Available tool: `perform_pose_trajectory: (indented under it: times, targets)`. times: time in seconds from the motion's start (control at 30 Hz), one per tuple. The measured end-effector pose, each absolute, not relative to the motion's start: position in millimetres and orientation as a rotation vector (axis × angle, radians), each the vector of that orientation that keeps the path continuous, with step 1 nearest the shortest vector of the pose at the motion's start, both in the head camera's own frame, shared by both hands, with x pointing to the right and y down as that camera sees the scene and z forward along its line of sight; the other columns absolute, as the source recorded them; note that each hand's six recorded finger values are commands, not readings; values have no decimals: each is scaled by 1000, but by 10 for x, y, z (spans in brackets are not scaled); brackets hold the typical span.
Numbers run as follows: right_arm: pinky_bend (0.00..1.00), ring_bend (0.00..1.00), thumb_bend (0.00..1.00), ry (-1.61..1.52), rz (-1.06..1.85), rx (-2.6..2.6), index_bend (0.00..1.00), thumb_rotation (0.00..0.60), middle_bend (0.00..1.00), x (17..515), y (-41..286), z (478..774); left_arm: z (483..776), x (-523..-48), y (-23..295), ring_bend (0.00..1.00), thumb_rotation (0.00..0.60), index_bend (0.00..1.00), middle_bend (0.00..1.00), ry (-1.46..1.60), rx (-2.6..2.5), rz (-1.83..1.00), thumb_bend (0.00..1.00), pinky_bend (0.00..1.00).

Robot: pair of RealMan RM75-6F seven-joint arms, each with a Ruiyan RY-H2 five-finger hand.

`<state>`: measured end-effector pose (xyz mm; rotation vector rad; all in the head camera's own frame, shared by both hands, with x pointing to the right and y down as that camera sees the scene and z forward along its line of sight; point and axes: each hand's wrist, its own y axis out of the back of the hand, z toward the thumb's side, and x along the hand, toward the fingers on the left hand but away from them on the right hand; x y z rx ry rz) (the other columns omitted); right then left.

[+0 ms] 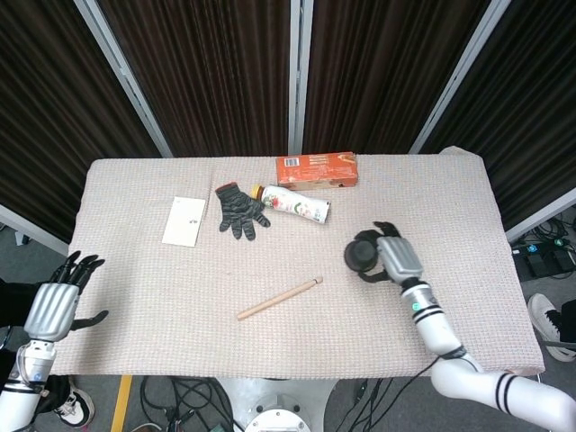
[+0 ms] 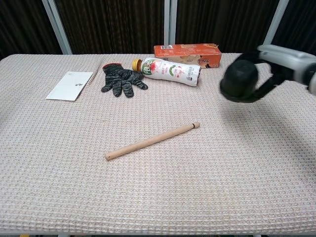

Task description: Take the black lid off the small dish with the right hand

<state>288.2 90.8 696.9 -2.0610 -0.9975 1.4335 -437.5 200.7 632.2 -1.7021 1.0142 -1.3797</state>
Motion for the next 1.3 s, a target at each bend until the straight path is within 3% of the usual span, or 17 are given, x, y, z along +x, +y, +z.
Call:
perform_pose_trajectory:
  times: [0.13, 0.23, 0.37, 0.47, 0.6, 0.8, 0.9, 1.03, 1.2, 1.3]
  targets:
    - [0, 64, 164, -982, 1474, -2048, 369, 600, 442, 3070, 916, 6946, 6300, -4369, 2012, 0, 600, 145, 107, 1018, -1694, -1372, 126, 184]
    - [0, 64, 164, -913, 1401, -2147, 371, 600, 442, 2625, 968, 7043, 6293, -4400, 2012, 0, 600, 145, 107, 1029, -1685, -1386, 126, 185]
    - [0, 64, 163, -804, 1222, -2323, 373, 600, 442, 1663, 1126, 7119, 6261, -4396, 1978, 0, 600, 145, 107, 1025, -1672, -1384, 126, 184]
    - [0, 64, 162, -789, 1158, -2371, 373, 600, 443, 1357, 1216, 7091, 6265, -4398, 1975, 0, 600, 145, 107, 1025, -1675, -1387, 126, 184]
    - [0, 64, 162, -865, 1219, -2290, 373, 600, 442, 1767, 1124, 7035, 6311, -4388, 1985, 0, 600, 145, 107, 1015, -1688, -1393, 126, 184]
    - [0, 63, 162, -1010, 1454, -2050, 373, 600, 442, 3209, 1071, 6780, 6326, -4361, 1972, 0, 600, 144, 107, 1012, -1691, -1384, 126, 184]
    - [0, 63, 163, -1026, 1477, -2034, 373, 600, 442, 3424, 1106, 6699, 6308, -4354, 1974, 0, 600, 145, 107, 1016, -1687, -1377, 126, 184]
    - [0, 64, 161, -948, 1370, -2130, 373, 600, 442, 2914, 1112, 6813, 6257, -4373, 1970, 0, 600, 145, 107, 1029, -1670, -1374, 126, 184]
    - [0, 64, 159, -842, 1127, -2318, 370, 600, 442, 1704, 1210, 6930, 6214, -4372, 1945, 0, 600, 145, 107, 1031, -1662, -1369, 126, 185]
    - [0, 64, 160, -829, 1058, -2355, 369, 600, 443, 1407, 1277, 6888, 6233, -4368, 1957, 0, 600, 145, 107, 1028, -1668, -1372, 126, 184]
